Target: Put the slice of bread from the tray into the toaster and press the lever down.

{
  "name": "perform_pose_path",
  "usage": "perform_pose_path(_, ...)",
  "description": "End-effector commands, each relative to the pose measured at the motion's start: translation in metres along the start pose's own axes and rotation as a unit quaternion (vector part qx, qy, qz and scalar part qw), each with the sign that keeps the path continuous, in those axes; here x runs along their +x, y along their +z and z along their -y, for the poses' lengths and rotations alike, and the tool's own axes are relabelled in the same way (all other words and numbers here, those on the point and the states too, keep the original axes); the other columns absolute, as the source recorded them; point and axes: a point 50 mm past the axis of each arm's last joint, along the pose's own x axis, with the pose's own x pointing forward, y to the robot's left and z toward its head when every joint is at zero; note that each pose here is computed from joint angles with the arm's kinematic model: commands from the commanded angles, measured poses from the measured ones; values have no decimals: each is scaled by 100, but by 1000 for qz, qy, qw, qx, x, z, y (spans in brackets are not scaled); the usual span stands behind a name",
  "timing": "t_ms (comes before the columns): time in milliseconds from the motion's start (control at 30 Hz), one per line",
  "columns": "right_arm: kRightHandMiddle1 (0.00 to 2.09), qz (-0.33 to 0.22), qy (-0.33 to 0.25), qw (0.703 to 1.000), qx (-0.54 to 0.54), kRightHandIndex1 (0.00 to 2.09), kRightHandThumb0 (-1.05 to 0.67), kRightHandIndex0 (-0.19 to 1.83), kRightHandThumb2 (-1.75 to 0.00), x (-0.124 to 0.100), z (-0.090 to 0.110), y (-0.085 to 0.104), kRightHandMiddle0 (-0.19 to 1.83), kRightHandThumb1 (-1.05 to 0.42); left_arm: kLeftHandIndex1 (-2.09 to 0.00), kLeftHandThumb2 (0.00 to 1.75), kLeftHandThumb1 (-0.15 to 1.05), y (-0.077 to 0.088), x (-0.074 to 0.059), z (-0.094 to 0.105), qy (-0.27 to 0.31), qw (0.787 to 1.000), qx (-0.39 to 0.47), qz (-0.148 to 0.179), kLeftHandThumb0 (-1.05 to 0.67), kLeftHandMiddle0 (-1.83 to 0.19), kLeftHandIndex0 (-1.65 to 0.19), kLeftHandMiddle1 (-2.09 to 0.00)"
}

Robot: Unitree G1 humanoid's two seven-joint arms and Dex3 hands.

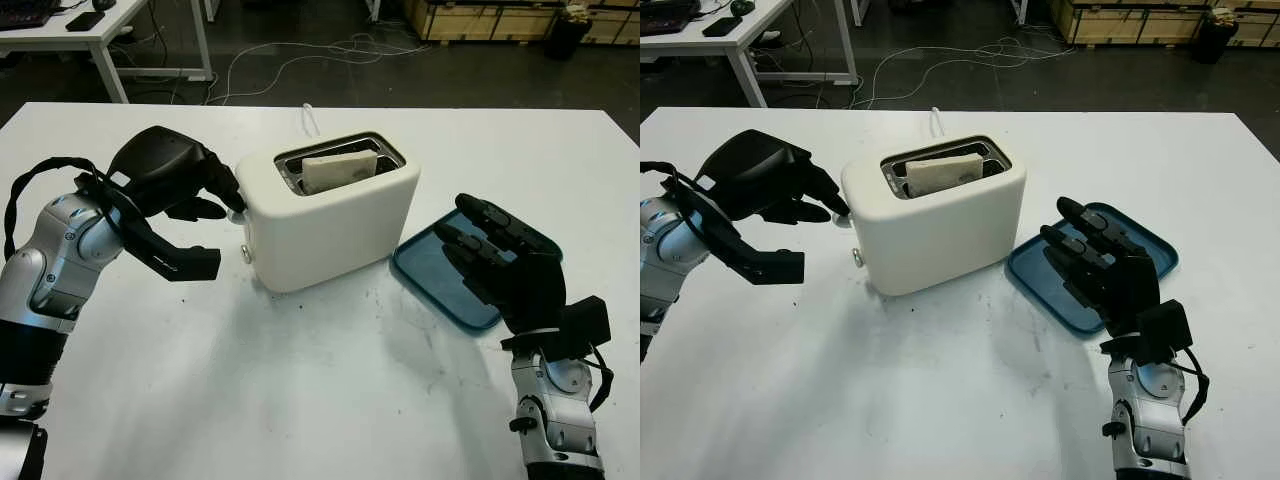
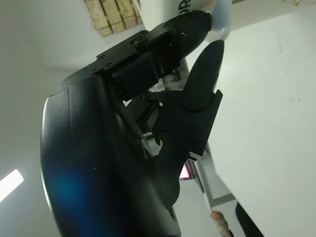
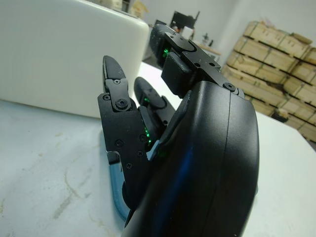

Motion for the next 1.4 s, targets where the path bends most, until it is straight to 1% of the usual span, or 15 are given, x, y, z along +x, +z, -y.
perform_pose_path(0,0,4,0,1000,8,1,-21,79,-9,0,-2,0,71,-92,-1,0,79,1,-1,2,-5,1000,-3,3,-31,-90,-134,-132)
perform_pose_path(200,0,5,0,1000,0,1,-22,80,-10,0,-1,0,71,-92,-1,1,80,-1,-2,6,-24,1000,0,-8,-30,-86,-135,-134)
perform_pose_path(367,0,6,0,1000,2,1,-21,80,-10,0,0,1,71,-92,-2,0,78,-3,-4,12,-27,1000,-7,-10,-29,-84,-135,-148)
perform_pose_path(433,0,4,0,1000,1,1,-21,80,-10,-1,0,1,71,-92,-1,0,77,-3,-4,14,-27,1000,-9,-10,-28,-84,-134,-146)
perform_pose_path(500,0,6,0,1000,3,0,-21,79,-10,-1,0,2,71,-92,0,0,77,-4,-4,15,-28,1000,-11,-10,-28,-83,-132,-150)
perform_pose_path(667,0,10,3,1000,4,0,-21,79,-11,-1,1,1,71,-92,-4,1,80,-5,-3,20,-40,999,-7,-23,-31,-80,-138,-150)
perform_pose_path(700,0,11,3,1000,2,0,-21,79,-11,-1,1,2,71,-92,-4,1,80,-6,-3,22,-40,999,-6,-24,-32,-80,-138,-146)
perform_pose_path(733,0,11,3,1000,1,1,-21,80,-11,-1,1,2,71,-92,-4,1,81,-6,-2,24,-43,999,-8,-26,-32,-81,-138,-143)
perform_pose_path(900,0,10,3,1000,1,0,-22,79,-12,-1,3,3,71,-92,-1,1,82,-7,-2,42,-82,996,-26,-37,-32,-81,-132,-148)
perform_pose_path(967,0,9,1,1000,0,0,-23,79,-11,-1,4,4,71,-92,0,0,82,-4,-3,53,-97,994,-36,-32,-32,-84,-130,-141)
perform_pose_path(1067,0,9,0,1000,-4,0,-24,78,-10,-1,4,5,70,-92,0,0,79,2,-4,69,-115,992,-47,-18,-31,-83,-129,-146)
perform_pose_path(1100,0,9,1,1000,-6,0,-24,77,-11,-1,5,5,70,-92,-1,0,78,4,-5,73,-117,992,-52,-15,-30,-84,-130,-141)
perform_pose_path(1167,0,8,1,1000,-6,0,-24,77,-11,-1,4,6,70,-92,-1,0,77,7,-5,81,-127,990,-60,-10,-31,-84,-130,-142)
perform_pose_path(1300,0,8,-1,1000,-11,0,-24,78,-11,0,4,6,71,-92,0,0,79,11,-4,86,-142,988,-64,-4,-29,-85,-128,-134)
perform_pose_path(1367,0,11,0,1000,-12,0,-22,78,-11,0,3,6,71,-92,-1,0,78,12,-3,87,-139,988,-64,-1,-29,-84,-130,-140)
